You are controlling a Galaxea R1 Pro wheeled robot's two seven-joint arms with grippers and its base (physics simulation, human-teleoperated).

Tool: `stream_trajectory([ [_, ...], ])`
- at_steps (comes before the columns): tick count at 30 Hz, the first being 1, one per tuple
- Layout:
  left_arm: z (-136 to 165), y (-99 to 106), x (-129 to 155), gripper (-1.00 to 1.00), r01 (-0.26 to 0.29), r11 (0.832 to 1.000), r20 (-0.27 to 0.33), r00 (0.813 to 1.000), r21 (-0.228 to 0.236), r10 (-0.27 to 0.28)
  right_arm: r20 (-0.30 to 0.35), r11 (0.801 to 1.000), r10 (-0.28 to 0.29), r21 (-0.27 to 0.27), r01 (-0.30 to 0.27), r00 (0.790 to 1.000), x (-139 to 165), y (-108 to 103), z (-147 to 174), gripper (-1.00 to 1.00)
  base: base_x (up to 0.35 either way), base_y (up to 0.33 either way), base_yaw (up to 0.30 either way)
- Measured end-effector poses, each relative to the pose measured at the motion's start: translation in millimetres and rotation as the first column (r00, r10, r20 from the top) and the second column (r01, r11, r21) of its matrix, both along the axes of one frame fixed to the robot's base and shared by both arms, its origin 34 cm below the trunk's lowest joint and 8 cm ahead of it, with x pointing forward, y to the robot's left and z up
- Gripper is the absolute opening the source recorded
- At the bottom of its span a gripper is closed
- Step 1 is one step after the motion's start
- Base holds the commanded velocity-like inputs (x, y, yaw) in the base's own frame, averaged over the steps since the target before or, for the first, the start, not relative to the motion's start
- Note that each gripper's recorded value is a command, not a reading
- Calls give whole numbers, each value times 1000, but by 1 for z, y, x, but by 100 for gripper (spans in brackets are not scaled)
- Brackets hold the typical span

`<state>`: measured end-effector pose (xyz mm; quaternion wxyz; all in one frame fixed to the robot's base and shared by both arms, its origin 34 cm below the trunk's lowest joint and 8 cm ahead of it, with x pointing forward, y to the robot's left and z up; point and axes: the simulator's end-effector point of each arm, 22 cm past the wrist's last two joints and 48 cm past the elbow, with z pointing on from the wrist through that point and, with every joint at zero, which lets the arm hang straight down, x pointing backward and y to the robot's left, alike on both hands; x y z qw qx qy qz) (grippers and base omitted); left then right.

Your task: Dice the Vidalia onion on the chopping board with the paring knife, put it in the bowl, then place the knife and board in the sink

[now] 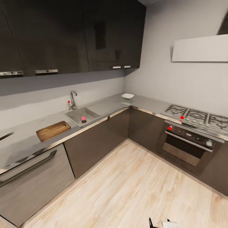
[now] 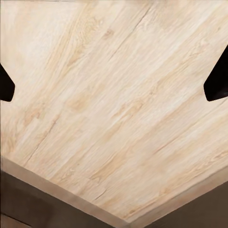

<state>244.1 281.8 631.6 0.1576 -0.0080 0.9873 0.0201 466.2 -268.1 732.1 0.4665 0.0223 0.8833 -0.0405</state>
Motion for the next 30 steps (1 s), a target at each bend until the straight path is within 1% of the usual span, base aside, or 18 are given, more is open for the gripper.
stream_trajectory([
  [4,0,0,0,100,0,1000,1,1000,0,0,0,1000,0,1,0,1000,0,0,0,100,196,0,-295],
  [11,0,0,0,100,0,1000,1,1000,0,0,-1,1000,2,1,-2,1000,0,1,0,100,332,0,-268],
  [25,0,-1,-1,100,1,1000,-1,1000,-1,-1,-14,1000,5,2,-5,1000,-5,2,-4,100,345,-2,-22],
  [30,0,-1,-1,100,2,1000,-1,1000,-1,-2,-15,1000,5,3,-5,1000,-5,3,-4,100,346,-86,0],
])
